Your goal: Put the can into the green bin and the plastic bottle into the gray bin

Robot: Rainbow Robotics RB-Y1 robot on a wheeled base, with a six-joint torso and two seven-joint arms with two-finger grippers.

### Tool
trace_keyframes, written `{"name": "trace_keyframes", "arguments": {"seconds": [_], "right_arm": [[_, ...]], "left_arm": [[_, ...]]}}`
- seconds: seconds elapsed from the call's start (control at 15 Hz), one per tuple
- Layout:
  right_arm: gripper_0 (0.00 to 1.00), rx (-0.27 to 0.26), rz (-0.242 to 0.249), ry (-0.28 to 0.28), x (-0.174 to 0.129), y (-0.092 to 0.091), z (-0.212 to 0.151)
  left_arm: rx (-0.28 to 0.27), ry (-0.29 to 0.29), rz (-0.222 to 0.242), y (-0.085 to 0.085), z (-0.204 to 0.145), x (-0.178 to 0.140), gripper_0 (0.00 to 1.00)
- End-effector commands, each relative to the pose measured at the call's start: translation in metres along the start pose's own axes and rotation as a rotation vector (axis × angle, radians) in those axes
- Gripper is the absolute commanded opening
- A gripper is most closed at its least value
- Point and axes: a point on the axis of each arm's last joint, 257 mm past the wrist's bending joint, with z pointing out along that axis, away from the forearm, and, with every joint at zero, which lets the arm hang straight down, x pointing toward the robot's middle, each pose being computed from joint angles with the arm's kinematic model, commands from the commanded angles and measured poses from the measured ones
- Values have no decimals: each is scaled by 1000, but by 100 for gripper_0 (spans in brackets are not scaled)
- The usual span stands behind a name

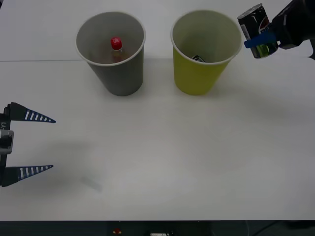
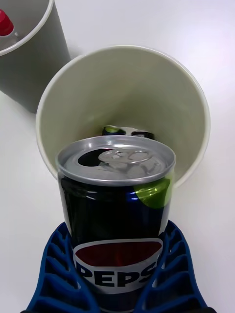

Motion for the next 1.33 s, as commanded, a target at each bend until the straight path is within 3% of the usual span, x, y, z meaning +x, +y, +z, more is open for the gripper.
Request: {"name": "trace_keyframes", "arguments": {"seconds": [0.07,0.33,0.53,0.67,0.73,0.8,0.87,1.0,1.33], "right_arm": [[4,-15,20,2,-22,-9,15],[9,-15,42,-31,-47,-12,41],[13,2,34,-22,-56,-14,58],[24,12,22,-9,-59,-15,69],[35,13,16,-4,-59,-15,73],[74,16,5,-9,-59,-16,76],[100,14,-1,-14,-60,-16,79],[100,6,-38,-10,-57,-16,81],[100,6,-46,-20,-55,-23,73]], "left_arm": [[0,0,0,0,0,0,100],[0,0,0,0,0,0,100],[0,0,0,0,0,0,100],[0,0,0,0,0,0,100],[0,0,0,0,0,0,100],[0,0,0,0,0,0,100],[0,0,0,0,0,0,100],[0,0,0,0,0,0,100],[0,0,0,0,0,0,100]]}}
